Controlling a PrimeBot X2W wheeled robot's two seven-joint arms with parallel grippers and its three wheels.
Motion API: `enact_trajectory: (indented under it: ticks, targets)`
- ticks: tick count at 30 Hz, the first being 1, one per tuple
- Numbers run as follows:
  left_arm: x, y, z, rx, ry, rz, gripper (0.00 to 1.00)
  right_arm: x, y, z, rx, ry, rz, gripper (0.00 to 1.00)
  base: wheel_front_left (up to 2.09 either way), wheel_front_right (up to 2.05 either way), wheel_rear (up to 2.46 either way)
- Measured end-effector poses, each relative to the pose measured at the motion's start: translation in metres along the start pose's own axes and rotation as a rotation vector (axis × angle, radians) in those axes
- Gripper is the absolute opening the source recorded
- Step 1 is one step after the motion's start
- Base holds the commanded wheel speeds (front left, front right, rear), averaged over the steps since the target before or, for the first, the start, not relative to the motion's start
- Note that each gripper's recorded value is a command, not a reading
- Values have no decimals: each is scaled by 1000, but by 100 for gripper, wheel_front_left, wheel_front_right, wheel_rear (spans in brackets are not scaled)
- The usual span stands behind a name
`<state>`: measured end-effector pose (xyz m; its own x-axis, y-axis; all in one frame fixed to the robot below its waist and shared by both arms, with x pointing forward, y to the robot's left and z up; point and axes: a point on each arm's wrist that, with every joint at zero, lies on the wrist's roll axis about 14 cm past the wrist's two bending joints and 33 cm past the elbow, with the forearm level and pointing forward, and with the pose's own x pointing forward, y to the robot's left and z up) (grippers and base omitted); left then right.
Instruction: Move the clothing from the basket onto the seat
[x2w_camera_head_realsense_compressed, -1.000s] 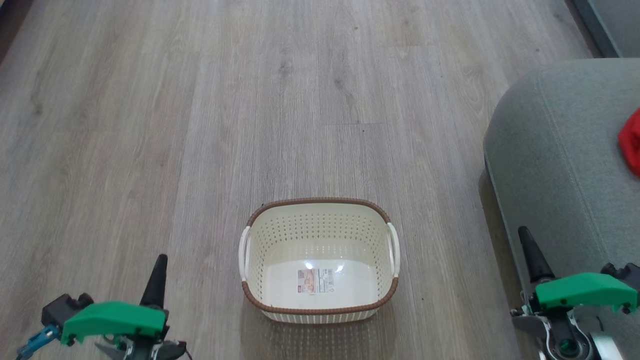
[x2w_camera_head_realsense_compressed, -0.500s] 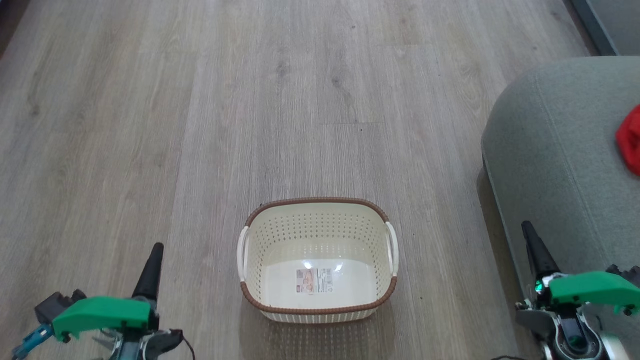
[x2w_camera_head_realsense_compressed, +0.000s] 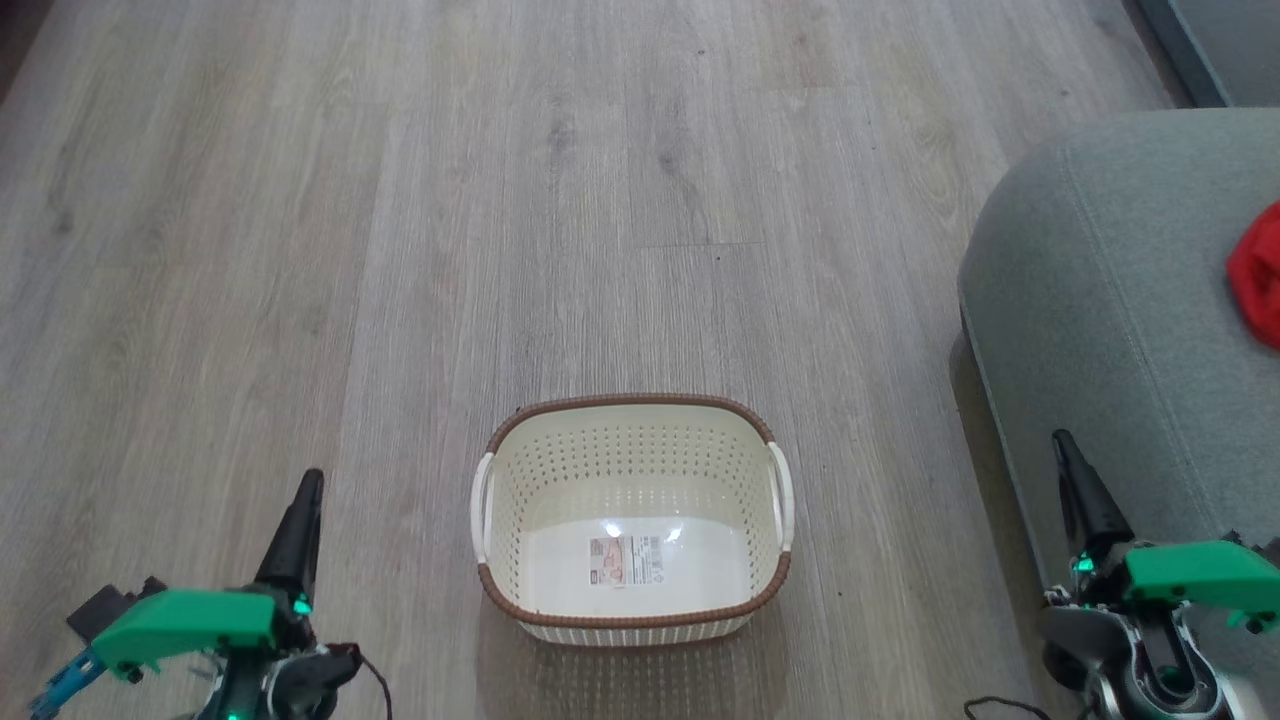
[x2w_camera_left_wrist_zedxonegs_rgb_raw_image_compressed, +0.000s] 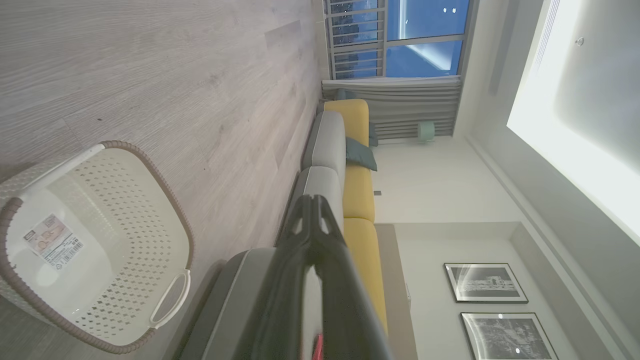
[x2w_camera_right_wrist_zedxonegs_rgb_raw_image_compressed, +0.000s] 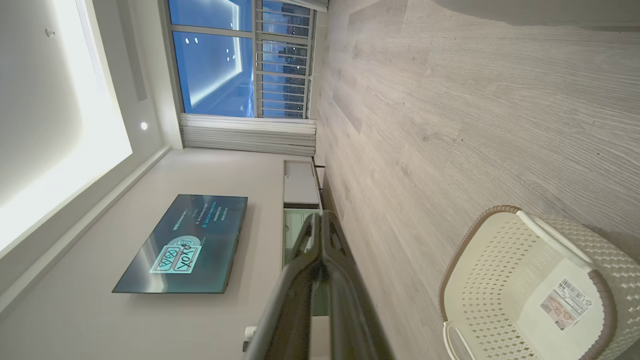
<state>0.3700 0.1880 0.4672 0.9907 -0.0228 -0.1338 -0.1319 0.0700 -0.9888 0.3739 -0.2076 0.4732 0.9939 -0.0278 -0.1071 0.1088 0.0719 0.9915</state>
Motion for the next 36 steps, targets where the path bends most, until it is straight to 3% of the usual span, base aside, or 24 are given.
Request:
enact_trajectory:
  ticks: [7,36]
  targets:
    - [3,-8,0,-70,3,-31,0,0,4,1,73,0,18,0,0,0,0]
    - [4,-10,1,-70,1,-37,0,0,4,0,77,-1,18,0,0,0,0]
